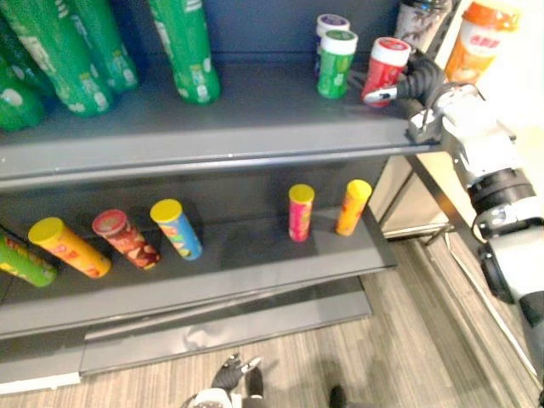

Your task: Put the gum and the chips on the shelf.

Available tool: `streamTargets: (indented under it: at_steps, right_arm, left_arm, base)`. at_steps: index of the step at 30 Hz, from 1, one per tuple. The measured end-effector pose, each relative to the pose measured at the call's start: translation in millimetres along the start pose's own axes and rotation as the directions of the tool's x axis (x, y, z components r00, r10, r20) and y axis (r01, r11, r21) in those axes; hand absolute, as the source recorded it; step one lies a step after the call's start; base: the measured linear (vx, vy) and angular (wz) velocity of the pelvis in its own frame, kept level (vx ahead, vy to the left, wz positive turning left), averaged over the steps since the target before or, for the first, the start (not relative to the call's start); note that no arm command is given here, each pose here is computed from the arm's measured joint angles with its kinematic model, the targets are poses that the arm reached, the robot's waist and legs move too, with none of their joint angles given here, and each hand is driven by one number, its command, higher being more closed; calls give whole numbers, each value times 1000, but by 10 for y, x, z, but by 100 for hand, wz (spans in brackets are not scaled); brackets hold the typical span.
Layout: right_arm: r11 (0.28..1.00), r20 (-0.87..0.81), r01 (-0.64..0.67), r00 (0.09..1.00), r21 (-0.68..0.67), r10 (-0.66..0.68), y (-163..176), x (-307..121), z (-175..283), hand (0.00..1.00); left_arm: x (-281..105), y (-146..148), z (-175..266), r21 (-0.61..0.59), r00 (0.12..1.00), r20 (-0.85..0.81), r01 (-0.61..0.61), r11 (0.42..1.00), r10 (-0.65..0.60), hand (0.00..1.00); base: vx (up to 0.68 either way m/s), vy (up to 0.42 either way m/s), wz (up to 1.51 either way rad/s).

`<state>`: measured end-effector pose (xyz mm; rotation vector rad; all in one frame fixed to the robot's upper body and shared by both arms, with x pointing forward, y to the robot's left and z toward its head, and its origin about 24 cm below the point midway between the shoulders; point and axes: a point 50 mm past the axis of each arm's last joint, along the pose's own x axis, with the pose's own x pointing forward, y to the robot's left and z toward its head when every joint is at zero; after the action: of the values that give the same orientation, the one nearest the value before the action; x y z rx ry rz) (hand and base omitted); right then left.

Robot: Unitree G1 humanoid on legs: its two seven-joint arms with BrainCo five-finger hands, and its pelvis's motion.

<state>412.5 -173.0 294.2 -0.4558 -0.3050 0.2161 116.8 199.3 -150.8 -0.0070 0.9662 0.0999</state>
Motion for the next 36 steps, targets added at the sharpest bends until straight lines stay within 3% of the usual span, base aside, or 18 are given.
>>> streamTargets:
  at_steps: [16,25,36]
  right_arm:
    - [989,6,-110,994,-98,111,13,-81,75,0]
    - [936,-1,-286,956,-206,292,63,-443,-11,0]
    - [911,-49,-352,935,-216,350,9,-741,-154,0]
  left_arm:
    - [-11,45,6,-9,1000,5,-12,1000,12,0]
    - [-31,104,-54,-3,999,-22,-27,1000,27,0]
    - [-56,132,-116,1,999,-39,-33,999,33,0]
  base:
    - [0,0,-1]
    - [17,-6,-9]
    - [0,0,0]
